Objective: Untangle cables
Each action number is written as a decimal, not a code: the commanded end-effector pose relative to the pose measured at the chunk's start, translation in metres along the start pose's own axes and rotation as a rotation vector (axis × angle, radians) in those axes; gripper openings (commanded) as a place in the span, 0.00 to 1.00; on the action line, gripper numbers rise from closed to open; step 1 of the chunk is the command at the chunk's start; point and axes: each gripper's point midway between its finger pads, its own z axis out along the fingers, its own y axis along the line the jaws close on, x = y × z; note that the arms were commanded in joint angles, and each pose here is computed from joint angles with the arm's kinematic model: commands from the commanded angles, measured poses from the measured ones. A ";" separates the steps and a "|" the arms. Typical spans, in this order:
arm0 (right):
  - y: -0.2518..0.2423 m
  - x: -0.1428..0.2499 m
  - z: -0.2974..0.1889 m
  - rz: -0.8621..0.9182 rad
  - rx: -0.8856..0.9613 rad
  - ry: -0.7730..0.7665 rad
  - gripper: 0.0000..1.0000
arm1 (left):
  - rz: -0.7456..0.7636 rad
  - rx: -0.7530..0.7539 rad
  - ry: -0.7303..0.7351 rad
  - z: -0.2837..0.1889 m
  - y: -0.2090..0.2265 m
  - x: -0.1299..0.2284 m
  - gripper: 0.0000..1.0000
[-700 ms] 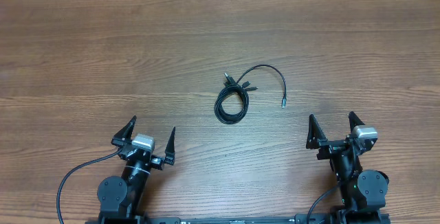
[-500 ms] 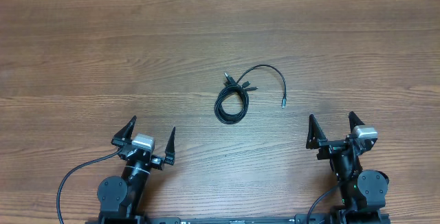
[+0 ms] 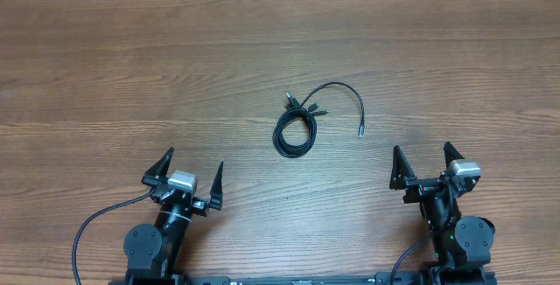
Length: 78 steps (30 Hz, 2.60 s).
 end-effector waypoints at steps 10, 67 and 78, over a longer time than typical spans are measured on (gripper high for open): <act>-0.001 0.003 0.001 -0.001 0.008 0.003 1.00 | 0.013 -0.012 -0.003 0.000 0.002 0.000 1.00; -0.001 0.003 0.001 -0.001 0.008 0.003 1.00 | 0.014 -0.020 -0.004 0.000 0.004 0.000 1.00; -0.001 0.003 0.001 -0.001 0.008 0.003 1.00 | -0.118 -0.021 -0.007 0.000 0.004 0.000 1.00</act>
